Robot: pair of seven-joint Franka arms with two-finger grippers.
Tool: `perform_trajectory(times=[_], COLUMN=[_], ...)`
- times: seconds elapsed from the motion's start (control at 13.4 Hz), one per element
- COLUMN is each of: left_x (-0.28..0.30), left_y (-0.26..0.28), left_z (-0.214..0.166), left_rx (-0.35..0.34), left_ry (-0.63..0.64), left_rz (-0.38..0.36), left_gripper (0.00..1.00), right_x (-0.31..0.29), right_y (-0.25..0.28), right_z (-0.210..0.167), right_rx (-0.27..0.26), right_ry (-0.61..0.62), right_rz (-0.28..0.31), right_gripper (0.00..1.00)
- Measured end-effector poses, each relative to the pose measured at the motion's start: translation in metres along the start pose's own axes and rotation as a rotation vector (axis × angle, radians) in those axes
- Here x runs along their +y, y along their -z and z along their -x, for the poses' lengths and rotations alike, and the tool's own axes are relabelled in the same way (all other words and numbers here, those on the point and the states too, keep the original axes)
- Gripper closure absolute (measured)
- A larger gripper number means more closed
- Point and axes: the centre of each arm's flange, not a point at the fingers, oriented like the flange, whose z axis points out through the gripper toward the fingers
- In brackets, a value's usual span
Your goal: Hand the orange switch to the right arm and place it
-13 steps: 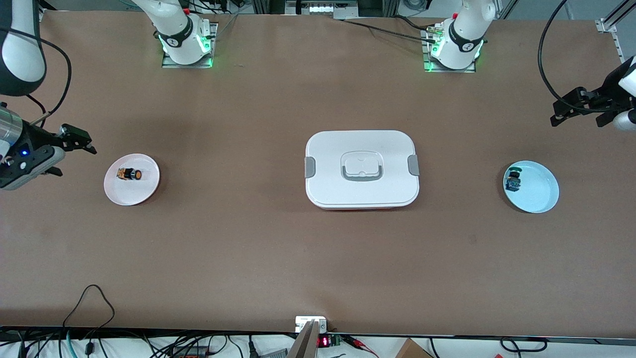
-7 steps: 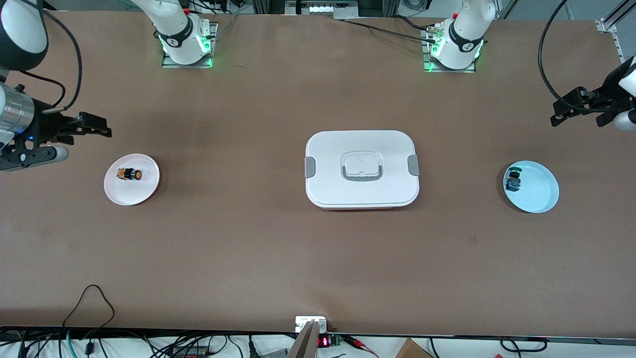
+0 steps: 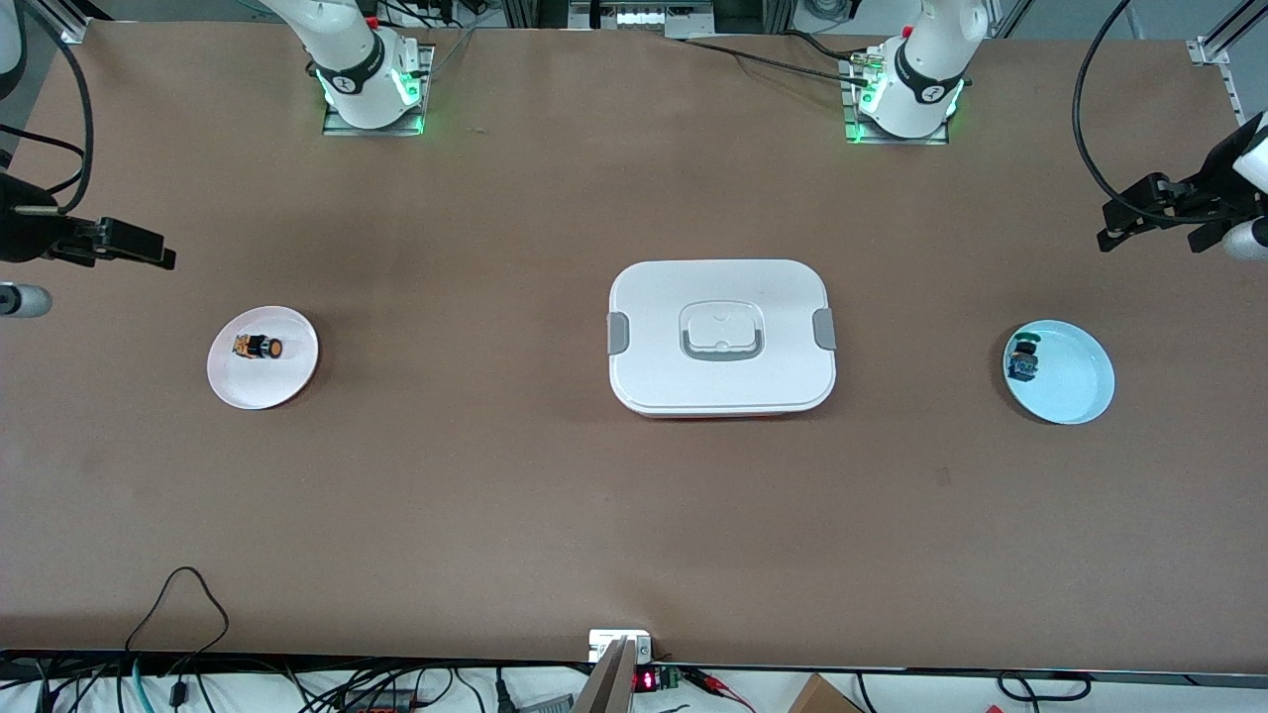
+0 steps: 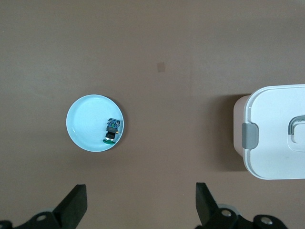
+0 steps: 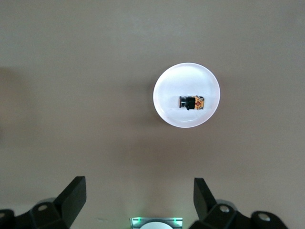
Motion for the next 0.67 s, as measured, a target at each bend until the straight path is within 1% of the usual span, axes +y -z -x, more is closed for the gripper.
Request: perform_trajectory(times=[0.15,0.22,0.45,0.67], left_x=[0.000,0.000,0.000,0.001], left_y=[0.000,0.000,0.000,-0.001], left_z=[0.000,0.000,0.000,0.001], left_rx=[0.000,0.000,-0.001,-0.013], left_ry=[-0.001,-0.001,-0.001,-0.001], left_rz=[0.000,0.000,0.000,0.000], left_gripper=[0.00,0.00,0.00,0.00], right_x=[0.000,-0.002,-0.006,-0.005], right_y=[0.002,0.002,-0.004,-0.011], right_z=[-0.005,-0.007,-0.005,0.012], right_rx=[0.038,0.048,0.061,0.086], right_ry=[-0.021,-0.020,-0.011,-0.001], right_rz=[0.039,0.049,0.051,0.041], right_gripper=[0.00,0.00,0.00,0.00])
